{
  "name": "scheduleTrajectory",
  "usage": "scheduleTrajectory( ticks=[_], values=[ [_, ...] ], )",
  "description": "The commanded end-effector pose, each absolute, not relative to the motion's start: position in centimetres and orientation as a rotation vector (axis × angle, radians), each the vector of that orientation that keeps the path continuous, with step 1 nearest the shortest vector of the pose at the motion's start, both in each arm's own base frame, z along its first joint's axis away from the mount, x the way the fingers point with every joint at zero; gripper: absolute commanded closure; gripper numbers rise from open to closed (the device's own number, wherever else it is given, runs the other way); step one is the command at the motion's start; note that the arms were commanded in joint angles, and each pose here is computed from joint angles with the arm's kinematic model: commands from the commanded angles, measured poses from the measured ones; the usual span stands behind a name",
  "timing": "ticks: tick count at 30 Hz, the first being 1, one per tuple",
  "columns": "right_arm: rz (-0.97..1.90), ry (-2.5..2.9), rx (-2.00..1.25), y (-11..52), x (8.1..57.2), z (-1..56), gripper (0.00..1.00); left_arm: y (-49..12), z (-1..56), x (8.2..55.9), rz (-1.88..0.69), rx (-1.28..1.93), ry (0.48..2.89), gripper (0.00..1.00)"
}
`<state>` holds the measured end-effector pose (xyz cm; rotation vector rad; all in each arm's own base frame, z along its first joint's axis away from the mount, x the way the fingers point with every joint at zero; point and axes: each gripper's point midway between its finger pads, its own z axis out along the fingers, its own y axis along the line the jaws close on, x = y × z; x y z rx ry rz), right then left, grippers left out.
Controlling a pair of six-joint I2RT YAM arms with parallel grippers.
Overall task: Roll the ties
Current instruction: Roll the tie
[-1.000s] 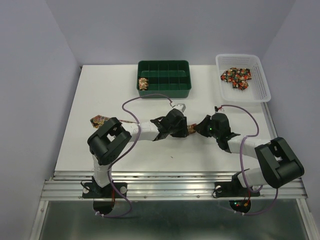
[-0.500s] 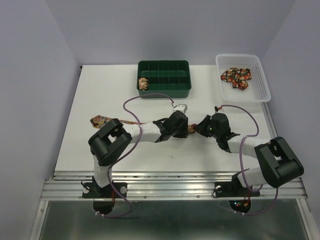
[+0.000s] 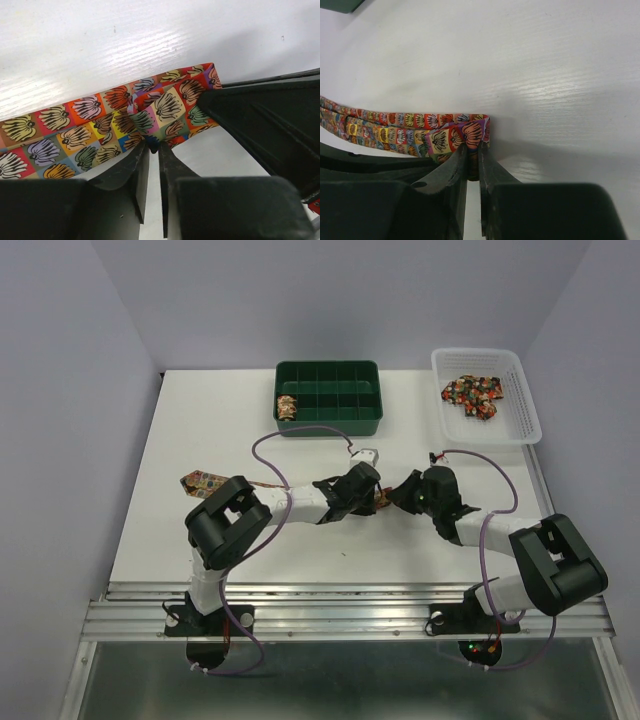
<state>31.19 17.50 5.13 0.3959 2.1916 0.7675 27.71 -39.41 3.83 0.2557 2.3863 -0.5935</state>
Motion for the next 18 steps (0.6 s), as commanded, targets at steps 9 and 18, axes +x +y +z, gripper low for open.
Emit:
scheduleTrajectory(
  ticks=[9,18],
  values=[
    [0.819,2.112,0.461,17.9,32.5,6.3,0.99,-41.1,5.8,27.1,-0.672,0.293,2.338,1.00],
    [0.837,2.106,0.505,18.0,32.5,6.5,0.99,-40.3,5.2,26.6,-0.626,0.269,2.376,0.53]
  ],
)
